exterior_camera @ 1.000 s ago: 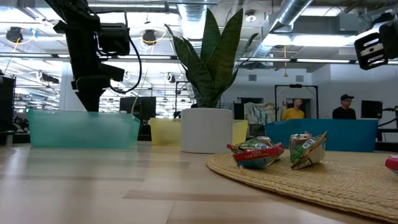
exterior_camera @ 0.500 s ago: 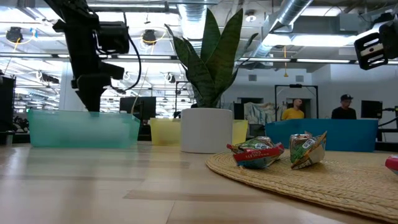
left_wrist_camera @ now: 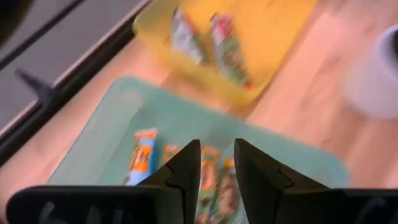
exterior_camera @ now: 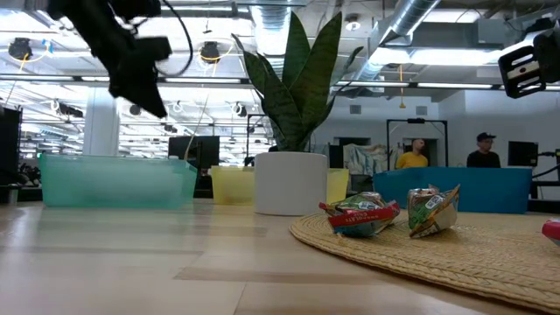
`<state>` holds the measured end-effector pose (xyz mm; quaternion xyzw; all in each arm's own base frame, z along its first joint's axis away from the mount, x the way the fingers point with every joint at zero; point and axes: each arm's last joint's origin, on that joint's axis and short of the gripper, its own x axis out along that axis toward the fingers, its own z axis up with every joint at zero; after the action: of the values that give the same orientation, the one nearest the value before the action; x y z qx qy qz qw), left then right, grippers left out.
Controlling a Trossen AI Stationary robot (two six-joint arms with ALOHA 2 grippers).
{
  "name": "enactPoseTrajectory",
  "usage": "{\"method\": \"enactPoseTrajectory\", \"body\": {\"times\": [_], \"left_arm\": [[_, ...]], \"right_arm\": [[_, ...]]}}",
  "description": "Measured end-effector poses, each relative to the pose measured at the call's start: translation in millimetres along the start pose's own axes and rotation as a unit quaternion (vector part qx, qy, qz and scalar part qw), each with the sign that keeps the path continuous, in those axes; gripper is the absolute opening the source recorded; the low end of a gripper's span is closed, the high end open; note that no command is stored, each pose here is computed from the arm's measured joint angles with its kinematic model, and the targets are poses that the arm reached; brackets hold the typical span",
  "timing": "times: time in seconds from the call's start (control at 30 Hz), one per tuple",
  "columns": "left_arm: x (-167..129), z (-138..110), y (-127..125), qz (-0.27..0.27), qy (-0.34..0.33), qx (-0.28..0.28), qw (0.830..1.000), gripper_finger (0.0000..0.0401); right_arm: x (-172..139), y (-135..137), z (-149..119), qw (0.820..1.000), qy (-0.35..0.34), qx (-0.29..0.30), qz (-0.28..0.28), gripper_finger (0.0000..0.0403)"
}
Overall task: Pick and place Granola Bars by type
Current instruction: Put the red granola bar into the yellow bin
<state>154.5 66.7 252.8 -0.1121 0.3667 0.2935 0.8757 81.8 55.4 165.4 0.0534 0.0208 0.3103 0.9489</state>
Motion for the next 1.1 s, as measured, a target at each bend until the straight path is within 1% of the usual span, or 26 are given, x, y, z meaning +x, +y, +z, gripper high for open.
{"method": "enactPoseTrajectory", "body": {"times": [0.1,0.2,0.3,0.43,0.53,0.6,0.67,0.73,0.93,1.0,1.1], "left_arm": [[-15.2,1.3,-4.8,-0.034,-0.045,0.005,0.998,0.0091],[-29.2,1.2,-11.2,-0.079,-0.082,0.015,0.993,0.0091],[-40.5,-1.3,-17.7,-0.133,-0.1,0.031,0.986,0.0091],[-50.5,-6.1,-27.7,-0.219,-0.095,0.045,0.97,0.0091],[-55.0,-10.0,-37.9,-0.289,-0.072,0.043,0.954,0.0091],[-57.2,-12.7,-45.1,-0.322,-0.054,0.038,0.945,0.0091],[-57.9,-15.1,-53.0,-0.339,-0.035,0.03,0.94,0.0091],[-58.2,-17.9,-60.4,-0.346,-0.016,0.014,0.938,0.0091],[-58.8,-24.4,-85.4,-0.353,0.028,-0.062,0.933,0.0091],[-59.7,-27.3,-92.8,-0.36,0.045,-0.08,0.928,0.0091],[-61.1,-28.2,-104.9,-0.384,0.066,-0.118,0.913,0.0091]], "right_arm": [[0.0,0.0,0.0,1.0,0.0,0.0,0.0,0.0169],[0.0,0.0,0.0,1.0,0.0,0.0,0.0,0.0169],[0.0,0.0,0.0,1.0,0.0,0.0,0.0,0.0169],[0.0,0.0,0.0,1.0,0.0,0.0,0.0,0.0169],[0.0,0.0,0.0,1.0,0.0,0.0,0.0,0.0169],[0.0,0.0,0.0,1.0,0.0,0.0,0.0,0.0169],[0.0,0.0,0.0,1.0,0.0,0.0,0.0,0.0169],[0.0,0.0,0.0,1.0,0.0,0.0,0.0,0.0169],[0.0,0.0,0.0,1.0,0.0,0.0,0.0,0.0169],[0.0,0.0,0.0,1.0,0.0,0.0,0.0,0.0169],[0.0,0.0,0.0,1.0,0.0,0.0,0.0,0.0169]]}}
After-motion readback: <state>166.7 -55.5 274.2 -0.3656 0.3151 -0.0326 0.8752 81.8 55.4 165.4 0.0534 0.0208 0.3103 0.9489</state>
